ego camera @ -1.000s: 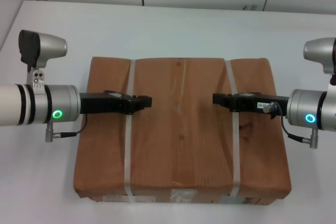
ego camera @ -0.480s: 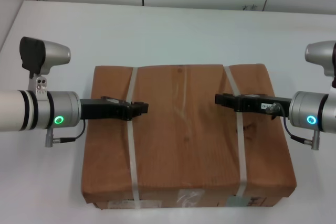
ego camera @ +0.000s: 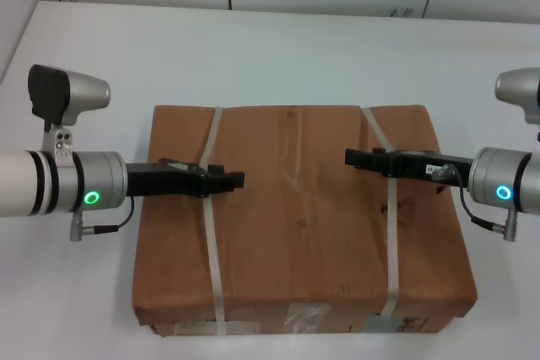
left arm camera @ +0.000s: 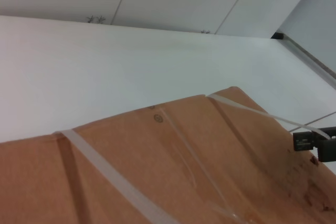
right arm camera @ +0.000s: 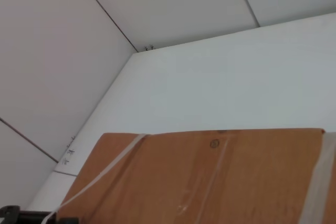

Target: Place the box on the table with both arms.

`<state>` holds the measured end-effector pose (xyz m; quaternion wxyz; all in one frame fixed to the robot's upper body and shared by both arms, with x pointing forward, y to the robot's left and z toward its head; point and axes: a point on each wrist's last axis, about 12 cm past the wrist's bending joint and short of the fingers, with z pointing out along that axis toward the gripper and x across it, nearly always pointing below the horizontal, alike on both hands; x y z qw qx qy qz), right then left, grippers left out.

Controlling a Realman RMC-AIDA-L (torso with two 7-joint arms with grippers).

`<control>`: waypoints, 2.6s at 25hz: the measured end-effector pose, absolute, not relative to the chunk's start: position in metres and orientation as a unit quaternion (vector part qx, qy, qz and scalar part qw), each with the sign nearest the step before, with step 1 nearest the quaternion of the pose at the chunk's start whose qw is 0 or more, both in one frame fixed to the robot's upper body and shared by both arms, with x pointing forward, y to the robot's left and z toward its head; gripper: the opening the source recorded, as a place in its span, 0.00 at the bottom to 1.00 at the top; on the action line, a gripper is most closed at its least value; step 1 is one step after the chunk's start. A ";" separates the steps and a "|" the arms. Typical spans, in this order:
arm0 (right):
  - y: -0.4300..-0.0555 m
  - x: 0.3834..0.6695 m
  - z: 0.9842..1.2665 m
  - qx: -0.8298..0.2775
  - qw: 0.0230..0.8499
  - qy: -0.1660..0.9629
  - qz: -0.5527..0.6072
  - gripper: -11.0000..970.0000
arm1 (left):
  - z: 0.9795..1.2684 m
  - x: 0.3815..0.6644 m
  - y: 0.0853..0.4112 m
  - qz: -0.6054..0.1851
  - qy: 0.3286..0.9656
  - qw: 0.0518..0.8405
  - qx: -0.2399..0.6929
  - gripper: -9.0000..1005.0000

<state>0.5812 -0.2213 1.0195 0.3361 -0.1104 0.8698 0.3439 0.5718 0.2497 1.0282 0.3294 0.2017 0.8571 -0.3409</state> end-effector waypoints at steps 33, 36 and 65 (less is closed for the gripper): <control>-0.257 0.566 1.012 -0.050 0.371 0.864 0.338 0.77 | 1.031 0.562 0.265 -0.359 0.847 0.335 0.204 0.70; -0.264 0.565 1.016 -0.053 0.386 0.857 0.336 0.78 | 1.038 0.559 0.270 -0.381 0.826 0.359 0.212 0.70; -0.249 0.522 1.091 -0.441 0.443 0.609 0.488 0.80 | 1.097 0.522 0.287 -0.517 0.616 0.442 0.398 0.76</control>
